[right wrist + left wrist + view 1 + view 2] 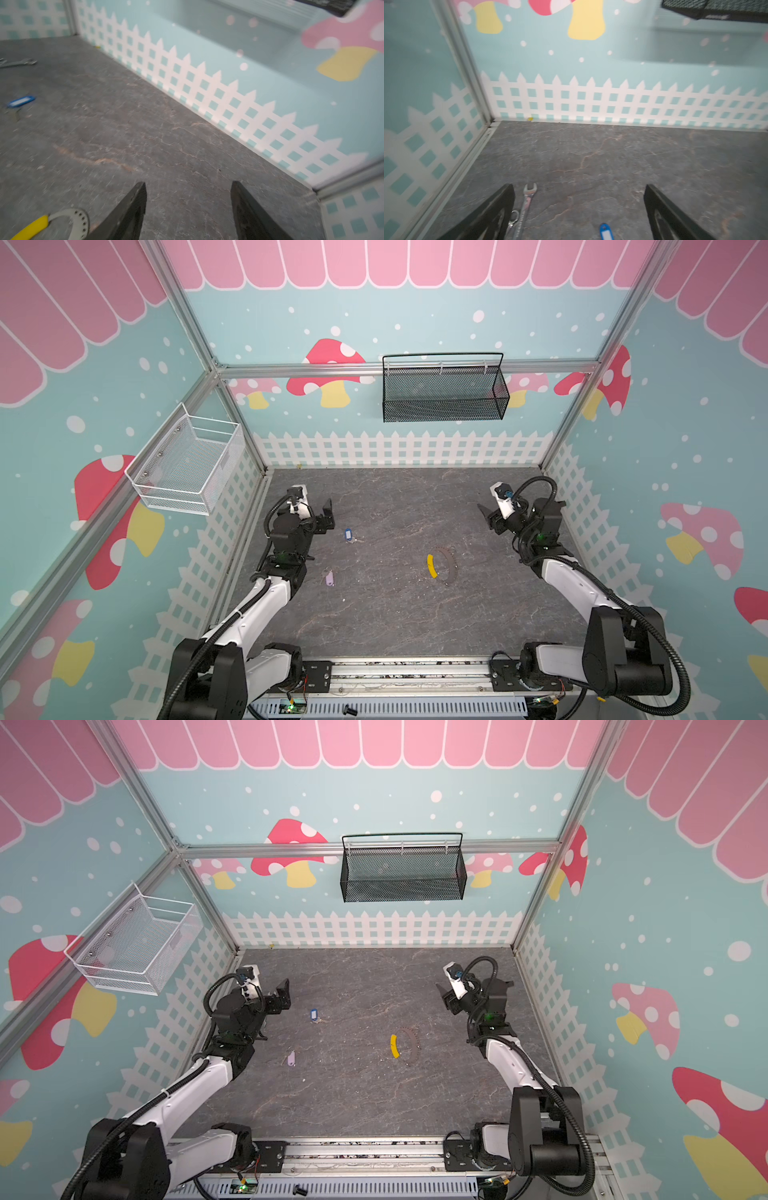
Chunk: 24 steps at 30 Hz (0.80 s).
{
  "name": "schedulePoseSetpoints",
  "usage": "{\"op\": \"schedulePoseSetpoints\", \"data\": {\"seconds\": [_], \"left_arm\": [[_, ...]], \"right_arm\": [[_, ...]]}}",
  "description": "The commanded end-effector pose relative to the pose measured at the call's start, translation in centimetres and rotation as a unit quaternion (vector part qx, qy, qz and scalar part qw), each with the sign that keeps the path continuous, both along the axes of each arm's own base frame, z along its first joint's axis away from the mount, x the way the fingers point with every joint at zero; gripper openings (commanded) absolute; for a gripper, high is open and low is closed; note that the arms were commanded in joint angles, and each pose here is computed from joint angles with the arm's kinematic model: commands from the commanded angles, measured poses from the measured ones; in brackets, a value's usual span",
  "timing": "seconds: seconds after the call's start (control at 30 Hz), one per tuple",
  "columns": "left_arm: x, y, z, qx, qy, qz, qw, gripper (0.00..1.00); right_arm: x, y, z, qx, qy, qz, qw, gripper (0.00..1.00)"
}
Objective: Put the keys on the keyring
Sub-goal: 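Move both grippers from rest toward the steel keyring plate at table center, then grasp the keyring plate edge with the right gripper while the left gripper approaches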
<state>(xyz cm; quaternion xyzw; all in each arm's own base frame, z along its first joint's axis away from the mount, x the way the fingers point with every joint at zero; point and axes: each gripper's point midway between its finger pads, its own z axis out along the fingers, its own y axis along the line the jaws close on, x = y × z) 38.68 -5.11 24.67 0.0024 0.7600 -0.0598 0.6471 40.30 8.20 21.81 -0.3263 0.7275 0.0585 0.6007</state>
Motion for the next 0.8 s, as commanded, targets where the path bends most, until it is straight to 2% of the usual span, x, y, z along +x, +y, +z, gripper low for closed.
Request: {"op": "schedulePoseSetpoints", "data": {"seconds": [0.0,0.07,0.17,0.2,0.37,0.5,0.6,0.77], "left_arm": [[-2.6,-5.4,-3.8,-0.007,0.106,-0.099,0.989,0.96],[-3.5,-8.1,-4.3,0.004,0.119,-0.137,0.983,0.94],[-4.6,-12.0,-4.8,0.019,0.139,-0.193,0.971,0.92],[-4.9,-13.0,-5.0,0.025,0.144,-0.206,0.967,0.90],[-5.0,-15.6,-6.0,0.048,0.151,-0.239,0.958,0.89],[-4.5,-16.7,-7.2,0.061,0.164,-0.252,0.952,0.88],[-4.0,-17.1,-7.6,0.076,0.167,-0.252,0.950,0.88],[-3.5,-17.5,-7.8,0.084,0.164,-0.254,0.950,0.88]], "right_arm": [[-5.1,2.7,-6.8,-0.045,0.127,0.128,0.983,0.62],[-5.5,2.8,-8.5,-0.079,0.154,0.145,0.974,0.58],[-7.6,3.0,-12.4,-0.170,0.215,0.200,0.940,0.55],[-7.8,2.9,-13.1,-0.183,0.228,0.200,0.935,0.54],[-8.2,4.0,-13.5,-0.180,0.224,0.229,0.930,0.55],[-7.0,4.2,-14.5,-0.180,0.244,0.234,0.924,0.54],[-6.4,4.8,-15.1,-0.173,0.269,0.253,0.913,0.52],[-5.3,5.4,-15.9,-0.170,0.288,0.260,0.906,0.50]]}}
